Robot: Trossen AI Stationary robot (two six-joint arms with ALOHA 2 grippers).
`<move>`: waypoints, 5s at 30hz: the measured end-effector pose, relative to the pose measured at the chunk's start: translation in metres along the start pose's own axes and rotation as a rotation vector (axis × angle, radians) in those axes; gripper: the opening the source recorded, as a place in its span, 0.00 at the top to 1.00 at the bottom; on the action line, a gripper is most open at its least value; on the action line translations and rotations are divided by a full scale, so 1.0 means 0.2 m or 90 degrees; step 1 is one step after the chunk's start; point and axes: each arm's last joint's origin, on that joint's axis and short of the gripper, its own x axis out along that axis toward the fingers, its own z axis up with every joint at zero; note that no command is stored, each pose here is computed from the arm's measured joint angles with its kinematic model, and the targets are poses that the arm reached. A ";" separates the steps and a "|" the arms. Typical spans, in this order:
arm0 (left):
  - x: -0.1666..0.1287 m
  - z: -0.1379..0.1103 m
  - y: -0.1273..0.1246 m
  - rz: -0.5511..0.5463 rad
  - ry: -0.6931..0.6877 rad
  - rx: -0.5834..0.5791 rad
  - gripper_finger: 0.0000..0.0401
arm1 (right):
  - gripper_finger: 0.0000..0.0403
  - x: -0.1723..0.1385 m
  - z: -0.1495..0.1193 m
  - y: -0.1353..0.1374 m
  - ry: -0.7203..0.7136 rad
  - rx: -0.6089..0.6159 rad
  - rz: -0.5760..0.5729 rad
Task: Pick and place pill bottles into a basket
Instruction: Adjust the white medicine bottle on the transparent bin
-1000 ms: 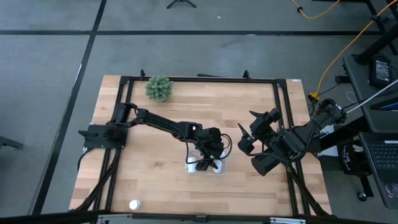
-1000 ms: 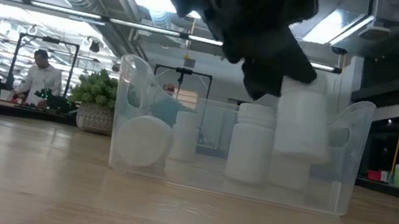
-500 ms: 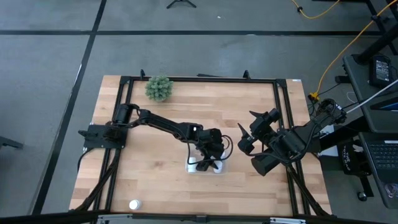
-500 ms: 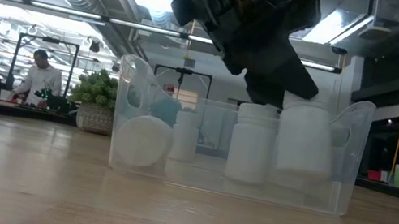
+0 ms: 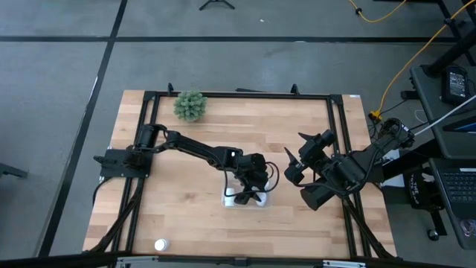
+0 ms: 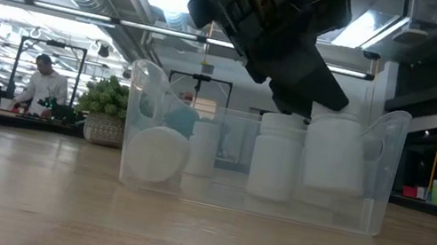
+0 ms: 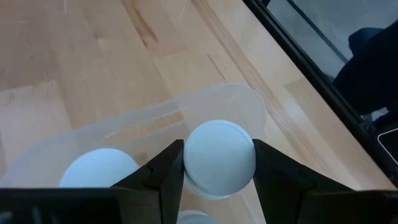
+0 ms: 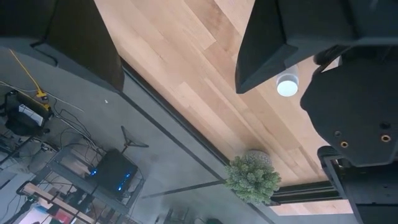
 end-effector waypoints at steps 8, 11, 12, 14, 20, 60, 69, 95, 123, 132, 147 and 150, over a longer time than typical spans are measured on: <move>0.00 0.00 0.00 -0.001 -0.001 0.001 0.61 | 0.24 0.00 0.00 0.00 0.000 0.000 0.000; 0.00 0.00 0.00 -0.002 -0.001 0.001 0.61 | 0.24 0.00 0.00 0.00 0.000 0.000 0.000; 0.00 0.00 0.00 -0.002 -0.001 0.001 0.61 | 0.24 0.00 0.00 0.00 0.000 0.000 0.000; 0.00 0.00 0.00 -0.002 -0.001 0.001 0.61 | 0.24 0.00 0.00 0.00 0.000 0.001 0.000; 0.00 0.00 0.00 -0.002 -0.001 0.001 0.61 | 0.24 0.00 0.00 0.00 0.000 0.001 0.000; 0.03 -0.03 0.01 -0.007 0.006 -0.036 0.38 | 0.24 0.00 0.00 0.00 0.000 -0.016 0.000; -0.02 0.04 0.00 0.012 0.043 -0.017 0.31 | 0.24 0.00 0.00 0.00 0.001 -0.033 0.000; -1.04 0.46 -0.22 0.219 0.020 -0.007 0.32 | 0.24 -0.09 0.11 0.16 0.002 -0.299 0.377; -1.53 0.44 -0.74 0.190 -0.081 0.067 0.33 | 0.24 0.87 -0.06 0.72 0.016 -0.830 0.613; -1.54 0.45 -0.71 0.203 -0.093 0.057 0.33 | 0.24 0.80 0.12 0.73 -0.128 -0.877 0.613; -1.46 0.50 -0.73 0.280 -0.132 0.022 0.33 | 0.24 0.66 0.03 0.77 -0.150 -0.989 0.741; -1.40 0.51 -0.72 0.291 -0.128 0.008 0.33 | 0.24 0.64 0.02 0.79 -0.167 -0.993 0.744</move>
